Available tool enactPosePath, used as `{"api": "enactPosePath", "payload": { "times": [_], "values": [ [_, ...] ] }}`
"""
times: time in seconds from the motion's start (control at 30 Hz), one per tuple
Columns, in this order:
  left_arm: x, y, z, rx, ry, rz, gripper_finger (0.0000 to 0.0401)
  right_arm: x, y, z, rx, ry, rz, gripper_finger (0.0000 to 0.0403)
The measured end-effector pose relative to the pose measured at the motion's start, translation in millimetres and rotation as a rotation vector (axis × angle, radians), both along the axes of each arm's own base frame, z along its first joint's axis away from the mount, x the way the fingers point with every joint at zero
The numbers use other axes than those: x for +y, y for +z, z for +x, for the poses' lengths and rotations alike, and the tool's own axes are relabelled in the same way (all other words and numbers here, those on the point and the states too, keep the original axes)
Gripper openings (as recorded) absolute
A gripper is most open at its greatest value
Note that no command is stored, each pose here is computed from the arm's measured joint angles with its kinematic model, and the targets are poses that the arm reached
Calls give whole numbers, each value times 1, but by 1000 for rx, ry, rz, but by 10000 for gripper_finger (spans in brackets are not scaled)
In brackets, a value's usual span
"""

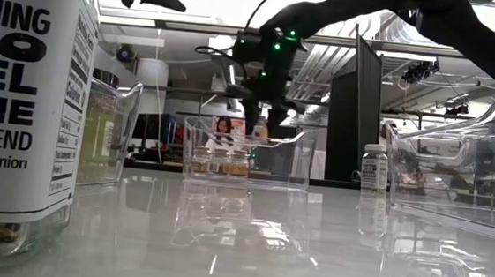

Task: Sort spices by type
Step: Put the brown seasoning bottle into the middle transparent bin

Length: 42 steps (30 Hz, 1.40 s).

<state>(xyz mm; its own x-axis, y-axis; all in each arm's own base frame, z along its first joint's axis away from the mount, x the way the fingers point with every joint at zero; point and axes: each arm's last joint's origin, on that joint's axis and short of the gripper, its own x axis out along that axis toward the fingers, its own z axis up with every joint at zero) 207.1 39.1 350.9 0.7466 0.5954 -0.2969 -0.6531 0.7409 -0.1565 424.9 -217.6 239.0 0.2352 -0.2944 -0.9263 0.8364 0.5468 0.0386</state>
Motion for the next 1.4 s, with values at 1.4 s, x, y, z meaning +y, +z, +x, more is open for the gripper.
{"api": "enactPosePath", "payload": {
  "times": [1.4],
  "values": [
    [33,0,-8,39,-111,-9,218,-12,-49,10,-12,-348,33,197]
  ]
}}
